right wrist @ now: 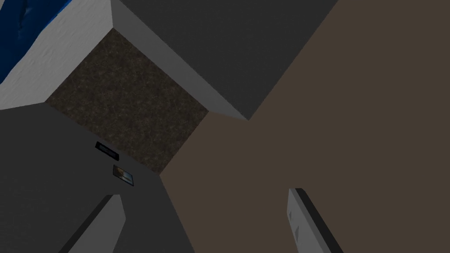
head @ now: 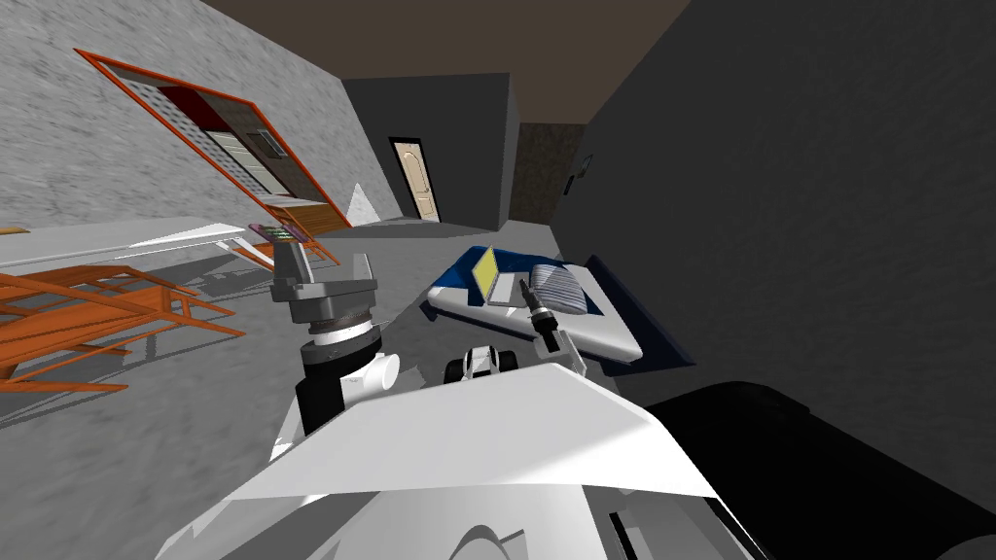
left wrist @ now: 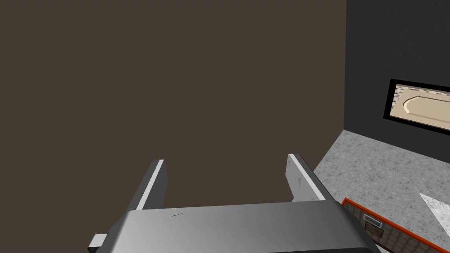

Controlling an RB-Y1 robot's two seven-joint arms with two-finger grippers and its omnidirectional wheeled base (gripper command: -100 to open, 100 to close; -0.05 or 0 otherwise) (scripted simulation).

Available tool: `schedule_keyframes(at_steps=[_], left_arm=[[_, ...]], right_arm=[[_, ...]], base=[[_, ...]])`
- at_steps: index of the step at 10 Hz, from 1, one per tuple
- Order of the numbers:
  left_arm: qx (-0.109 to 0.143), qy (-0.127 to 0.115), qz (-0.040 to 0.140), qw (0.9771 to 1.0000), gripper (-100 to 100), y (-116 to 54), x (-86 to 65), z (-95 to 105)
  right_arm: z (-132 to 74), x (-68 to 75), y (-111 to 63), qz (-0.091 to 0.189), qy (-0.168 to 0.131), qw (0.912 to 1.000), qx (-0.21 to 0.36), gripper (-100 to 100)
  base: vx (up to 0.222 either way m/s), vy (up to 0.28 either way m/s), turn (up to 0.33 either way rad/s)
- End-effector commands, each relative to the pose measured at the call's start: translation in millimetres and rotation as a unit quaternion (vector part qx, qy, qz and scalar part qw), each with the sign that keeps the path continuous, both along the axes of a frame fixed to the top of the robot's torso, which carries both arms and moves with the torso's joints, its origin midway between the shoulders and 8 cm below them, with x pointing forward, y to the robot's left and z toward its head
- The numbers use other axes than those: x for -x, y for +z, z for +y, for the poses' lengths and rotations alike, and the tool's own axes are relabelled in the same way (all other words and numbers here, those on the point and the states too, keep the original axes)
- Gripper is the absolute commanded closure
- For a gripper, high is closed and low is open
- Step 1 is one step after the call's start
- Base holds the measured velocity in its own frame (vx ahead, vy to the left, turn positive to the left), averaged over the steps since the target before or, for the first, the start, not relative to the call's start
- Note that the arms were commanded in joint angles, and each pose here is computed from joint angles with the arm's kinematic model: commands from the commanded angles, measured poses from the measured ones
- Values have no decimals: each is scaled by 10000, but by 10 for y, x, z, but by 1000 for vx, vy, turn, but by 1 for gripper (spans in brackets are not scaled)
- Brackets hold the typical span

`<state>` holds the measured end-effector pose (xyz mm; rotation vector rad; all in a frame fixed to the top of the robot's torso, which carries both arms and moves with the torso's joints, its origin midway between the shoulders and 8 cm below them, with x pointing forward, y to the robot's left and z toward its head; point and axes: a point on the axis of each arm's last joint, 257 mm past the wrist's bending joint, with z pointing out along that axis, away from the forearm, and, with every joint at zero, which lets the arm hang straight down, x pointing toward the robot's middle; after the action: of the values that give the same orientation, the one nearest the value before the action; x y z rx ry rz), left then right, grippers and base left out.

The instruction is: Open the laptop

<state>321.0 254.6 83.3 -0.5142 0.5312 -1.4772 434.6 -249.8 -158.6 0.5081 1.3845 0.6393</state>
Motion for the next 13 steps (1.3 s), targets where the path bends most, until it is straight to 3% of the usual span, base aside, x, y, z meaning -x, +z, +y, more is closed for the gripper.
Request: schedule_keyframes(at_steps=[1, 4, 7, 8, 9, 10, 11, 12, 13], left_arm=[[0, 0, 0, 10000, 0, 0, 0, 0], [0, 0, 0, 10000, 0, 0, 0, 0], [0, 0, 0, 10000, 0, 0, 0, 0], [0, 0, 0, 10000, 0, 0, 0, 0], [0, 0, 0, 10000, 0, 0, 0, 0], [0, 0, 0, 10000, 0, 0, 0, 0], [0, 0, 0, 10000, 0, 0, 0, 0], [0, 0, 0, 10000, 0, 0, 0, 0], [0, 0, 0, 10000, 0, 0, 0, 0]], right_arm=[[-14, -31, -156, 210, -113, 9988, 429, -100], [-49, -87, -422, 582, -306, 9920, 1073, -100], [-79, -109, -550, 756, -422, 9845, 1528, -100], [-108, -126, -680, 943, -516, 9776, 1808, -100], [-112, -126, -674, 932, -529, 9759, 1903, -100], [-130, -141, -789, 1086, -598, 9677, 2197, -100], [-151, -139, -793, 1101, -636, 9653, 2282, -100], [-183, -148, -910, 1269, -720, 9554, 2566, -100], [-195, -148, -903, 1262, -744, 9527, 2662, -100]], base=[[45, 52, 11], [50, 58, 18], [57, 64, 17], [62, 82, 20], [50, 70, 11], [54, 73, 21], [43, 60, 12], [55, 78, 22], [47, 67, 13]])
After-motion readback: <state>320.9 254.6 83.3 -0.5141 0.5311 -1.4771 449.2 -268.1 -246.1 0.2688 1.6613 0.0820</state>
